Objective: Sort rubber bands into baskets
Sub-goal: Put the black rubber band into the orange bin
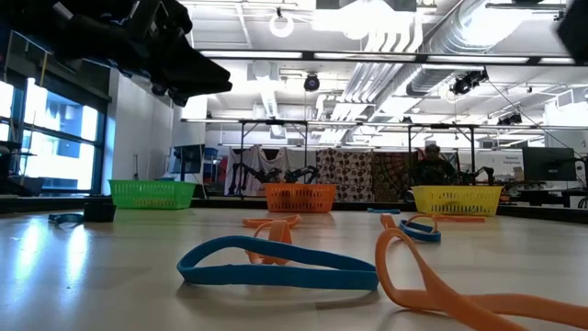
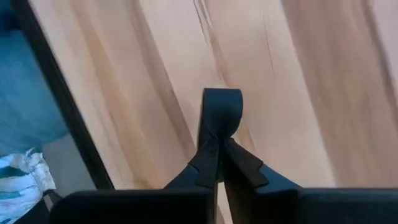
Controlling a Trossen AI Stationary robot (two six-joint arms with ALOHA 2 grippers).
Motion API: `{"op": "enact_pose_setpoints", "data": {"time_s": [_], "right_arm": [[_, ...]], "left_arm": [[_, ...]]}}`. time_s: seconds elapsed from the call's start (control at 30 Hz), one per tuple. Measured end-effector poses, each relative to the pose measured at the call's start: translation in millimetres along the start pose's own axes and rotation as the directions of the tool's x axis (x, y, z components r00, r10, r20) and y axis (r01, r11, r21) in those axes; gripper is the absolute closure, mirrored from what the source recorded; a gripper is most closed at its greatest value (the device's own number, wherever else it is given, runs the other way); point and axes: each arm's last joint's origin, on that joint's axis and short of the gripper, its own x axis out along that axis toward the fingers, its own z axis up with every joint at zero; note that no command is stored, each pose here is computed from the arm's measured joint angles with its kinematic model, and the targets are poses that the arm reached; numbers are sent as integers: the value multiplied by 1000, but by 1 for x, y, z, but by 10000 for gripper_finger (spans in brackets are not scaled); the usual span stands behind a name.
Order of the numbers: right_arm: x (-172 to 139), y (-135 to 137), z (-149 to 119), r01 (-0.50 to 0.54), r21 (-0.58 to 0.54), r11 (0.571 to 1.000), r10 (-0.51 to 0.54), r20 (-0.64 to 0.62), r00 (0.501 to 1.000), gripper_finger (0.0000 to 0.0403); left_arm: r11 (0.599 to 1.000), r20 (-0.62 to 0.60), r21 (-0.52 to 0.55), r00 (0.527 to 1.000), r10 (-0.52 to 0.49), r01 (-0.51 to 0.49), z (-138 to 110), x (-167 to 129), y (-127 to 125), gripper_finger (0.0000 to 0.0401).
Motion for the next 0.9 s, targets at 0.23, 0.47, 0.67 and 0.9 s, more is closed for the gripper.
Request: {"op": "enact_pose_setpoints", "data": {"time_s": [0.23, 0.47, 0.67, 0.9], "right_arm": [[-16, -13, 58, 17, -97, 995, -2, 146, 989, 401], [-26, -38, 111, 94, -305, 948, 15, 335, 942, 402], [-43, -58, 161, 195, -352, 915, 58, 597, 800, 402], [-49, -70, 193, 183, -414, 892, 183, 699, 691, 403]], "left_arm": [[1000, 0, -15, 1000, -7, 7, 0, 0, -1, 272], [996, -7, 4, 996, -87, 87, -2, -1, -17, 272], [985, -12, 95, 990, -141, 142, -3, -3, -31, 272], [966, -22, 223, 991, -131, 133, -8, -2, -45, 272]]}}
